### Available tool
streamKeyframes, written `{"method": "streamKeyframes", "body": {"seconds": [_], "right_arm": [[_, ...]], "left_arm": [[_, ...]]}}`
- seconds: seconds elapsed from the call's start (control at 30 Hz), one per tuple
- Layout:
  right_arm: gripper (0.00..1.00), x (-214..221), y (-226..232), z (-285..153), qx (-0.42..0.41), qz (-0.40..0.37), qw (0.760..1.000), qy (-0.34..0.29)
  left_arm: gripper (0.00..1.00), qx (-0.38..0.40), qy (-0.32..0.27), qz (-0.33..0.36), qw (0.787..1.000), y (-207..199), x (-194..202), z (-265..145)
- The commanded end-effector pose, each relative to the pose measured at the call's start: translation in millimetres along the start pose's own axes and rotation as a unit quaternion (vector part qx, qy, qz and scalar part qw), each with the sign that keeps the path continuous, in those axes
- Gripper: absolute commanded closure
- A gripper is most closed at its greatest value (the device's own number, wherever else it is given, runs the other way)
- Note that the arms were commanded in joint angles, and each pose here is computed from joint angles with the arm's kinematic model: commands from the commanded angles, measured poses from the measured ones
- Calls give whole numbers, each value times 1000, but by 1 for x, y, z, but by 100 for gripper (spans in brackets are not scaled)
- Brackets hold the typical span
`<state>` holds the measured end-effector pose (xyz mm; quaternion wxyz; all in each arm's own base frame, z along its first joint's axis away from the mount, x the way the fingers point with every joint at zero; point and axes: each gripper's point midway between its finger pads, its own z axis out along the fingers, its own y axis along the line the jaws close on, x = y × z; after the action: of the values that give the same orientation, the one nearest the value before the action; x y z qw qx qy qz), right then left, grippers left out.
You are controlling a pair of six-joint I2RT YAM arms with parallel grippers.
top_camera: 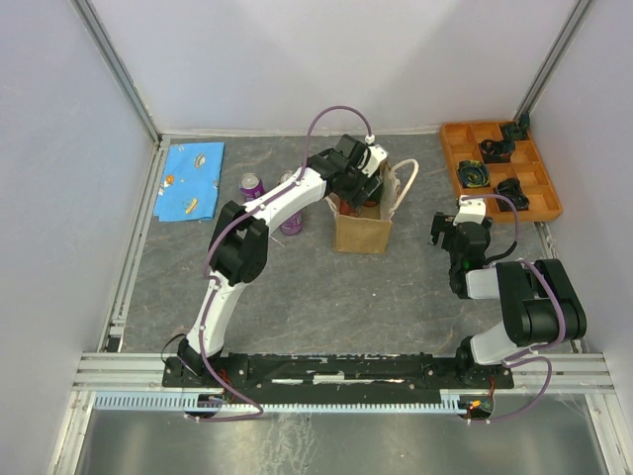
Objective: Take the beverage out of the canvas bag
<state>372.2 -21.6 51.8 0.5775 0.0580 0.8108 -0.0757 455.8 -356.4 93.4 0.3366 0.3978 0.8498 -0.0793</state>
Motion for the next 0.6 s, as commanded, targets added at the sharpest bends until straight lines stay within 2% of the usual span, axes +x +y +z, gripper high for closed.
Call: {"method": "streamKeyframes", "body": {"seconds": [0.0, 0.13, 0.2, 0.23, 0.27, 0.37, 0.43, 0.57], "right_arm": [[1, -22, 2, 5, -3, 7, 1000, -30], [1, -22, 2, 5, -3, 7, 1000, -31], [1, -22, 2, 5, -3, 7, 1000, -31], [1, -22, 1, 5, -2, 7, 1000, -31], [1, -22, 2, 5, -3, 7, 1000, -31], [1, -22, 2, 5, -3, 7, 999, -31], [1, -22, 2, 5, -3, 7, 1000, -30], [1, -22, 2, 5, -3, 7, 999, -31]], "left_arm": [[18, -8, -23, -20, 1000, 4, -6, 12], [16, -9, -33, -26, 999, 4, -11, 10], [19, -9, -37, -28, 999, 4, -12, 8], [24, -9, -38, -28, 999, 4, -12, 8], [35, -6, -40, -29, 999, 3, -12, 7], [76, 2, -38, -34, 999, -1, -10, 7], [94, 7, -39, -37, 999, -3, -10, 3], [97, 15, -50, -38, 998, -5, -19, -12]]}}
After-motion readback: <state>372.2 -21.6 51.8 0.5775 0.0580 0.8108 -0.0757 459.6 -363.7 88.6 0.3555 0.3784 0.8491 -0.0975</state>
